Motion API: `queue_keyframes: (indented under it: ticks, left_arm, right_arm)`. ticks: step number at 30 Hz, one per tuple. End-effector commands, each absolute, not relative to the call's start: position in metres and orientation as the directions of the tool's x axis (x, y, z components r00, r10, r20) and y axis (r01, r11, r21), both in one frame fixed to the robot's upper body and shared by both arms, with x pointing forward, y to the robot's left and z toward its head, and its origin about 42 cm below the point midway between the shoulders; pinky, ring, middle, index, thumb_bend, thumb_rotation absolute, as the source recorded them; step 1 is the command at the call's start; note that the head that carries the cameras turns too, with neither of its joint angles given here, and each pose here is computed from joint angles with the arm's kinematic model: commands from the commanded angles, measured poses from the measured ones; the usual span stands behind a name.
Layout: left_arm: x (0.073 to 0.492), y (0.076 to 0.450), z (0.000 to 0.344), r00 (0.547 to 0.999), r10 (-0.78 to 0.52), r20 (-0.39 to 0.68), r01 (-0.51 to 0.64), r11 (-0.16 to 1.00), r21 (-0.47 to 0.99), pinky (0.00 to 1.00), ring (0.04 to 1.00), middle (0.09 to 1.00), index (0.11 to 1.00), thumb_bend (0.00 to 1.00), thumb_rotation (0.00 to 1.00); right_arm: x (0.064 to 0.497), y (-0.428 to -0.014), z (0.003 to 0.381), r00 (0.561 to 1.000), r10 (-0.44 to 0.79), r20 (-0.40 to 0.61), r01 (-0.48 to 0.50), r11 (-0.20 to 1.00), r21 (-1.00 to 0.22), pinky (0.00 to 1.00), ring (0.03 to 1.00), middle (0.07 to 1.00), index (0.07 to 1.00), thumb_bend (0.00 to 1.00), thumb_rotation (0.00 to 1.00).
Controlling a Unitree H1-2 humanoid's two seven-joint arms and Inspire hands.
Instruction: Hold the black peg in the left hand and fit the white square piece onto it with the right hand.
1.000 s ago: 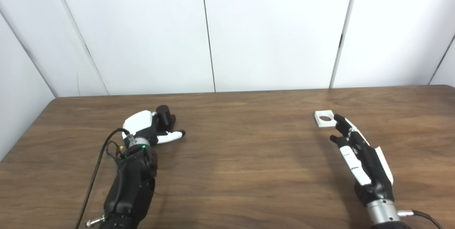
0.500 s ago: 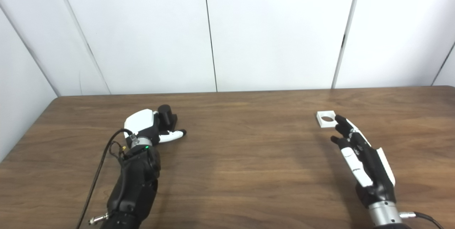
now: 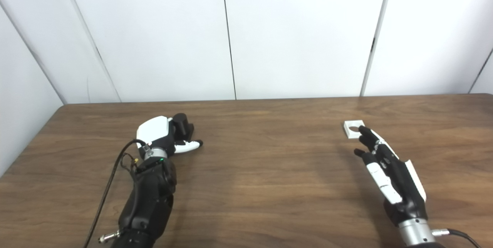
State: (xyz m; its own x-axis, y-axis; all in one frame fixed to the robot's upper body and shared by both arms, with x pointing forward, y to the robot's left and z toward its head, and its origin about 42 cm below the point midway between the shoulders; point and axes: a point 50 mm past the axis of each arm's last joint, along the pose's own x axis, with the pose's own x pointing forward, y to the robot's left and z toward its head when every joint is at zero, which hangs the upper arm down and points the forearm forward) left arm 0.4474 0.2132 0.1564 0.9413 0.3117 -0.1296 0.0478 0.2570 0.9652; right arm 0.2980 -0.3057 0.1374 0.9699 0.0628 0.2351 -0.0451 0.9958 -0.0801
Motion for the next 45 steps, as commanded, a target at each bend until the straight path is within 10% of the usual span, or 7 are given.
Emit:
queue_keyframes:
  ticks: [1, 45]
  left_arm:
    - [0.455, 0.222, 0.174, 0.939, 0.339, -0.060, -0.022, 0.231, 0.973, 0.93, 0.986, 0.941, 0.770, 0.62, 0.45]
    - [0.435, 0.217, 0.168, 0.956, 0.294, -0.016, -0.112, 0.412, 0.904, 0.92, 1.000, 0.905, 0.490, 0.51, 0.06]
  right_arm:
    - [0.287, -0.314, 0.122, 0.980, 0.056, 0.192, -0.039, 0.995, -0.087, 0.84, 0.936, 0.931, 0.865, 0.67, 0.69]
    - [0.286, -0.327, 0.131, 0.979, 0.079, 0.190, -0.058, 0.992, -0.114, 0.87, 0.962, 0.949, 0.888, 0.70, 0.69]
